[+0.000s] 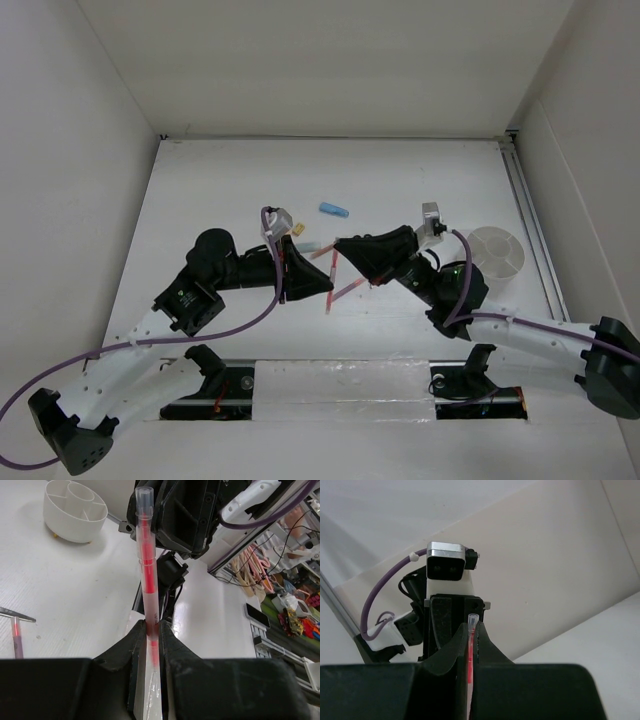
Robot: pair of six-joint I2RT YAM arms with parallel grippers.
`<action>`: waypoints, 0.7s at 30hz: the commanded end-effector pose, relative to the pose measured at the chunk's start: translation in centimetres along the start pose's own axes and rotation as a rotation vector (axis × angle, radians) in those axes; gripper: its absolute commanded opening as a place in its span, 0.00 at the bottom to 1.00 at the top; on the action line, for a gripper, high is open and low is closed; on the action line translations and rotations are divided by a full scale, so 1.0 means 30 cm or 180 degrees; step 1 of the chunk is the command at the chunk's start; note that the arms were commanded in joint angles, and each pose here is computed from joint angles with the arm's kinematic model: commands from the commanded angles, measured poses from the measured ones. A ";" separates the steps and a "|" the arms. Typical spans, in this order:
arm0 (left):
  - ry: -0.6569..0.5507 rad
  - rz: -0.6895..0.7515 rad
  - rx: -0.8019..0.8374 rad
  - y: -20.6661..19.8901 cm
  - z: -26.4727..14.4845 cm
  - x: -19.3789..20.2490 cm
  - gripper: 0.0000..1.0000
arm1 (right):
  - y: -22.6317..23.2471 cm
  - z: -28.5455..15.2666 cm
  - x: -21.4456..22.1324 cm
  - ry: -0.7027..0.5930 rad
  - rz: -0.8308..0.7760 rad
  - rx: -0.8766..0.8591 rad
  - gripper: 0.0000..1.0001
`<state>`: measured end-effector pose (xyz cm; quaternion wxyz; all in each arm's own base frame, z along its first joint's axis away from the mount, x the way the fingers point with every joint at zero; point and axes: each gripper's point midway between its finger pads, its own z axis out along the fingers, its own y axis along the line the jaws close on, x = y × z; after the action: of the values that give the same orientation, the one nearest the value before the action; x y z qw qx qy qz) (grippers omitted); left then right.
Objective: Sort the stationery into containers
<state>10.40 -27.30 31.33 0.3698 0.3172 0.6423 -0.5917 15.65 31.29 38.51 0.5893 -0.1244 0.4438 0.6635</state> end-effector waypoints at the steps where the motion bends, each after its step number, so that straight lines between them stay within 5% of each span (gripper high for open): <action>1: -0.0278 0.0390 0.0222 -0.087 -0.016 -0.110 0.00 | -0.037 -0.009 0.098 0.0415 -0.0199 0.0089 0.00; 21: -0.0385 0.0485 0.0087 -0.083 -0.025 -0.148 0.00 | -0.057 -0.065 0.180 0.0895 -0.0511 0.0066 0.00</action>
<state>10.75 -27.01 29.72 0.3633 0.3159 0.6663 -0.5695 15.64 31.60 36.73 0.6070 -0.1832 0.4763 0.6092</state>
